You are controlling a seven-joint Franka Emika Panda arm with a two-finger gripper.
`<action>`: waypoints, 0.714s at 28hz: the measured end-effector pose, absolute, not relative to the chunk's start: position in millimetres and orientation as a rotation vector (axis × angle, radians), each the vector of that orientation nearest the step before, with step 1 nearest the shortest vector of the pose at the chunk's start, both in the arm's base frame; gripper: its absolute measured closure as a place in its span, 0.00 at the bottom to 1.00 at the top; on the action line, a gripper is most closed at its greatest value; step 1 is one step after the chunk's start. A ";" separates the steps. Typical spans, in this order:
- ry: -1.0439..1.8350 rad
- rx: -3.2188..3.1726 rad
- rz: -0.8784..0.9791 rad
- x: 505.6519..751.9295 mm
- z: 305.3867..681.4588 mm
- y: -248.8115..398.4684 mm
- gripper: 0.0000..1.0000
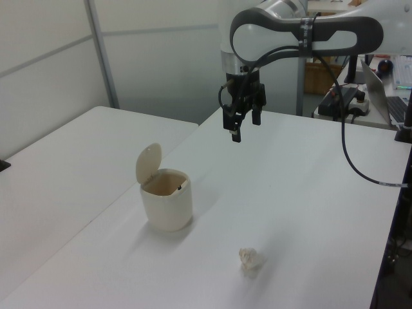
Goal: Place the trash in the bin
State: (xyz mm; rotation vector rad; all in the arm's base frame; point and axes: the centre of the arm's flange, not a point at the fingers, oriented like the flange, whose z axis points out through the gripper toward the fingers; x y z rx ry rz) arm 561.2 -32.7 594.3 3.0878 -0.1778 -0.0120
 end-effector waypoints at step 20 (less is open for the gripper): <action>0.052 3.075 -0.236 588.7 510.2 42.9 0.00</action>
